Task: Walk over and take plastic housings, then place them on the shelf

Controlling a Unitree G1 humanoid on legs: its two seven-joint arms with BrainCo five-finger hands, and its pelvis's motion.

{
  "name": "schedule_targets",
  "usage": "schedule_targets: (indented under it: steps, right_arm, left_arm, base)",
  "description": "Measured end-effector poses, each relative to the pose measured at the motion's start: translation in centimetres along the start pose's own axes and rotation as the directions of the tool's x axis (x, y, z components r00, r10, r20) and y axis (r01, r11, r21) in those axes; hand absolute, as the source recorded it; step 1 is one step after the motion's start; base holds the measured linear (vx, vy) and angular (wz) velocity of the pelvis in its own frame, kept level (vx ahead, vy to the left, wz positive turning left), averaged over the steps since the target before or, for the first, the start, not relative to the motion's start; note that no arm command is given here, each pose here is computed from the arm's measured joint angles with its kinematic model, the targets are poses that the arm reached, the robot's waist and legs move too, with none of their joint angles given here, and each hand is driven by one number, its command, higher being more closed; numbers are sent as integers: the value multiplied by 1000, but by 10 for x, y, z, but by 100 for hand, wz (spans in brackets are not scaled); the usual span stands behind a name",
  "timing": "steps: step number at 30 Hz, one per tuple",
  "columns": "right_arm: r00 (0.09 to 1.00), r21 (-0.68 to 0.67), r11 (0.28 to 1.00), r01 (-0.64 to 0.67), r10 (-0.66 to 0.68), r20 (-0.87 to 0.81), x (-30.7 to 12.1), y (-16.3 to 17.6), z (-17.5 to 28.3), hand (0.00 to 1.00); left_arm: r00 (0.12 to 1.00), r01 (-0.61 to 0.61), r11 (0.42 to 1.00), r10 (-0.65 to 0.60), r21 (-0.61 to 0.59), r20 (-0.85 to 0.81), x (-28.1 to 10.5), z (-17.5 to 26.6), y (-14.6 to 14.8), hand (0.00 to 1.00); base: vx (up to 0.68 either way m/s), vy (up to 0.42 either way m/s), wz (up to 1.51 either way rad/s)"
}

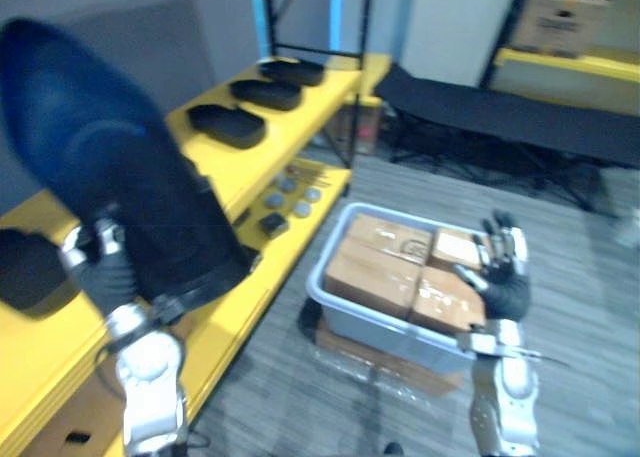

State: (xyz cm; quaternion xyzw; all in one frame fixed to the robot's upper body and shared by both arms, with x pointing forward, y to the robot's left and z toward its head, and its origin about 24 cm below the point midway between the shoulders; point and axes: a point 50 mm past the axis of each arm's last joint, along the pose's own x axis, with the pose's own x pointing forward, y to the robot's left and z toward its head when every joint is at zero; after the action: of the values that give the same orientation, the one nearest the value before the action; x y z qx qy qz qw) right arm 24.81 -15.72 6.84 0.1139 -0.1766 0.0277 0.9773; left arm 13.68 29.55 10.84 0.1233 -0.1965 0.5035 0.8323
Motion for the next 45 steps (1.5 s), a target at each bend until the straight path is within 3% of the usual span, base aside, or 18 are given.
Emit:
schedule_targets:
  steps: [2,5,9,13,17,23,27,30,33,39,45]
  right_arm:
    - [1000,-6,1000,-15,14,-23,4,7,-6,0]
    - [998,3,999,-54,54,-21,9,24,-8,0]
    - [994,17,994,-113,113,-6,20,42,-6,0]
    - [990,29,992,-125,127,-57,19,49,-12,0]
    - [992,-53,998,-18,11,-128,6,24,-20,0]
    - [989,-90,995,-33,19,-148,6,24,-25,0]
    - [984,-132,989,74,-93,-150,-6,-2,-24,0]
    - [959,-178,963,200,-230,-166,-39,-29,-22,0]
    - [953,-199,955,222,-255,-163,-51,-38,-21,0]
    - [983,-188,971,149,-166,-76,-33,-28,-9,0]
    - [979,-190,961,200,-203,5,-25,-28,-1,0]
  left_arm:
    - [991,-118,985,125,127,-49,-10,-10,44,100]
    - [954,-277,934,296,226,-56,-26,-9,100,100]
    - [929,-362,908,370,209,3,-31,0,124,100]
    - [952,-305,943,306,135,14,-29,2,115,100]
    - [987,-159,985,160,63,-8,-27,-1,90,100]
    - [992,-125,992,125,15,-31,-25,-3,84,100]
    - [999,38,994,-38,-106,-2,-17,0,48,100]
    - [988,152,973,-149,-173,26,-11,1,29,100]
    - [988,155,974,-152,-167,32,-11,3,30,100]
    - [987,160,970,-161,-185,8,-16,1,27,100]
    - [988,120,971,-96,-206,121,3,15,26,100]
  base:
    - [80,17,110]
    - [67,33,79]
    - [38,13,51]
    - [40,8,60]
    - [93,117,143]
    - [95,139,47]
    - [96,67,106]
    - [-7,-14,115]
    - [-45,-48,27]
    - [-66,-34,-26]
    - [5,37,16]
